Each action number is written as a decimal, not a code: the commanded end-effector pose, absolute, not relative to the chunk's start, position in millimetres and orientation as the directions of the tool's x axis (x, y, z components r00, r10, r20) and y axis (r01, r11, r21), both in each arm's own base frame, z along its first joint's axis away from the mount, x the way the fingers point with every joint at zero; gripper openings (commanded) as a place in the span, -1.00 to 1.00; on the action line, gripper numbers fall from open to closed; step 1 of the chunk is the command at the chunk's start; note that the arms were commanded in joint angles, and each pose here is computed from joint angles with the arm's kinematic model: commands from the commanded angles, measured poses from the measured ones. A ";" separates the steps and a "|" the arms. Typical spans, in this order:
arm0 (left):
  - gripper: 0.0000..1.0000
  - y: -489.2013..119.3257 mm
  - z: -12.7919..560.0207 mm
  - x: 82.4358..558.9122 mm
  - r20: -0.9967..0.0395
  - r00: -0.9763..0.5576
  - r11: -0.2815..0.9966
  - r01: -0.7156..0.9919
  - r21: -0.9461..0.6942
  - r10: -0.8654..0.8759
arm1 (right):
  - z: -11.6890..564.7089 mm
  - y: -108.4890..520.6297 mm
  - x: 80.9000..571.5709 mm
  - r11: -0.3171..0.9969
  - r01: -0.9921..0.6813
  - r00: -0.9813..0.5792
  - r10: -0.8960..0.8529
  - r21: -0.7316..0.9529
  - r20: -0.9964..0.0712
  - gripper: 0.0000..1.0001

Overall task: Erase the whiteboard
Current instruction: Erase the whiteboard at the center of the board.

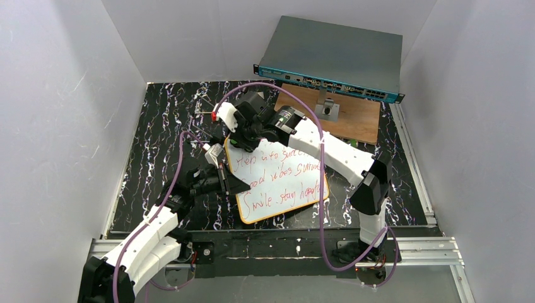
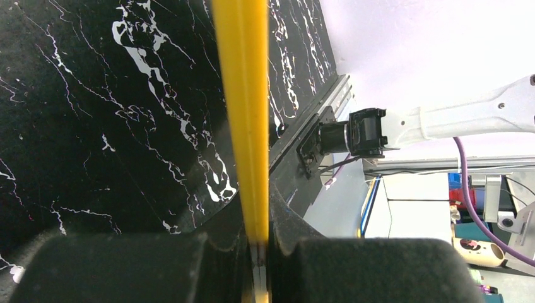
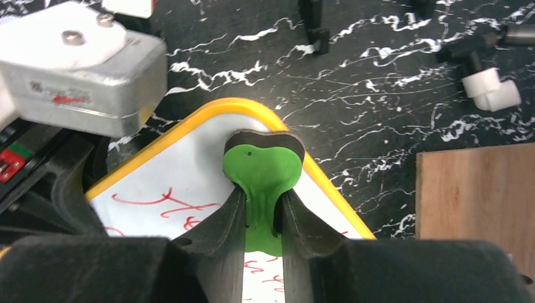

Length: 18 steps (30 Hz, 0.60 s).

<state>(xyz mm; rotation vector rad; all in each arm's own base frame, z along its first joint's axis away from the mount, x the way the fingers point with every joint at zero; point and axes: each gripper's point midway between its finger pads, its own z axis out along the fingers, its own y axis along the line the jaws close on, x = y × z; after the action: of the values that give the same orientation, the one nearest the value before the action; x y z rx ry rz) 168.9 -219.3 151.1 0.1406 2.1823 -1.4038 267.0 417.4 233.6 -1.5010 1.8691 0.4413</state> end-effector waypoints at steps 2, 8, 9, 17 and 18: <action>-1.00 -225.9 182.5 170.2 -0.665 -0.736 0.396 0.578 -0.714 -0.126 | 246.9 422.0 303.5 0.421 -0.873 -0.116 -0.670 -0.246 -0.733 -0.97; -1.00 -225.8 181.6 170.8 -0.665 -0.736 0.399 0.576 -0.713 -0.125 | 234.3 402.1 310.5 0.418 -0.847 -0.095 -0.725 -0.327 -0.682 -0.97; -1.00 -225.6 181.8 170.9 -0.666 -0.735 0.400 0.576 -0.712 -0.127 | 233.8 399.0 310.4 0.417 -0.846 -0.093 -0.728 -0.332 -0.679 -0.97; -1.00 -224.7 180.8 172.5 -0.668 -0.733 0.412 0.573 -0.708 -0.129 | 208.9 390.4 262.4 0.209 -0.956 -0.033 -0.777 -0.207 -0.629 -0.97; -1.00 -224.6 181.1 172.4 -0.668 -0.733 0.412 0.573 -0.709 -0.129 | 208.9 391.0 254.6 0.176 -0.968 -0.023 -0.774 -0.180 -0.632 -0.97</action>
<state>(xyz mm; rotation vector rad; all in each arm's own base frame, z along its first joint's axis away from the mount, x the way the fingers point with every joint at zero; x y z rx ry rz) 166.3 -219.5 149.2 0.1384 2.1988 -1.4135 283.0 404.7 229.5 -1.4599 1.8236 0.3126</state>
